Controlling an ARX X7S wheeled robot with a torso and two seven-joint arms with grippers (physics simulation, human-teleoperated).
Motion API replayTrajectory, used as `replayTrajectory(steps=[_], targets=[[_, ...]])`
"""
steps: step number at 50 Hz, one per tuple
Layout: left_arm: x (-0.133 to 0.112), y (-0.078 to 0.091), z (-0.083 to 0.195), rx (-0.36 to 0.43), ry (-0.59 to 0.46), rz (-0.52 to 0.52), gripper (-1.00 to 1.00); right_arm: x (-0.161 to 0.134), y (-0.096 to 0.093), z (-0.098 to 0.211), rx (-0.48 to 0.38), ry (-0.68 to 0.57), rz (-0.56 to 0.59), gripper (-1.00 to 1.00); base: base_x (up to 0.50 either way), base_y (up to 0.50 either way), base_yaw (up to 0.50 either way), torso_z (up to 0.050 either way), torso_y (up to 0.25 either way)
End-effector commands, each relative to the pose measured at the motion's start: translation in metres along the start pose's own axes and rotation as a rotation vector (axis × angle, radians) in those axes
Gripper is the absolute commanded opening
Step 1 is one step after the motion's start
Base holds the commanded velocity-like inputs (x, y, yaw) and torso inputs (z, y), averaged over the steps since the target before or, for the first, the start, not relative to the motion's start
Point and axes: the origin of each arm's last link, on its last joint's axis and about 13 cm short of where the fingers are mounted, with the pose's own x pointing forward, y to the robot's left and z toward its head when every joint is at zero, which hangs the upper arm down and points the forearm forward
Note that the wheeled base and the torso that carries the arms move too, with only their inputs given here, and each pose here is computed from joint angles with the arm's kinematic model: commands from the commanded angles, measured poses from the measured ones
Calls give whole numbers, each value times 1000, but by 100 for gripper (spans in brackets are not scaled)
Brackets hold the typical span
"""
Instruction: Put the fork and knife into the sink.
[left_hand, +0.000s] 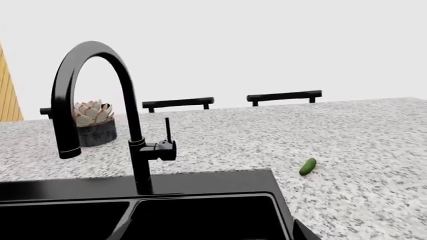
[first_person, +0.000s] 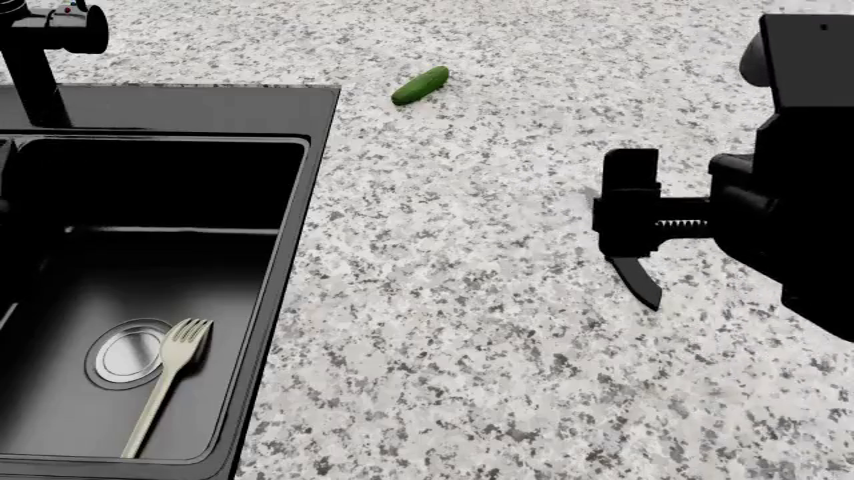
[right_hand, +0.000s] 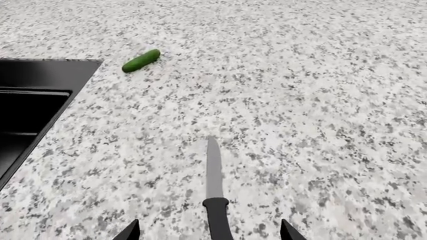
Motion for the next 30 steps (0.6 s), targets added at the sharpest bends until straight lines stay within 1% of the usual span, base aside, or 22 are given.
replayTrajectory(steps=[1,5,9,16,24,30], targets=[[2,-1,-2,0,1,-16,100,17,-4,-1,-2,31,-35,100,0,0,0,0,0],[4,-1,-5,4,7,-18,100,27,-4,2,-32,33,-63,100,0,0,0,0,0],[4,-2,-6,5,13,-22,100,37,-11,2,-39,38,-64,100,0,0,0,0,0],[4,-2,-8,3,15,-25,100,48,-16,-3,-38,54,-59,100,0,0,0,0,0],[5,-1,-10,5,12,-31,100,59,-15,-14,-31,87,-32,100,0,0,0,0,0],[6,-4,-8,5,16,-38,100,66,-14,-15,-24,90,-12,100,0,0,0,0,0]])
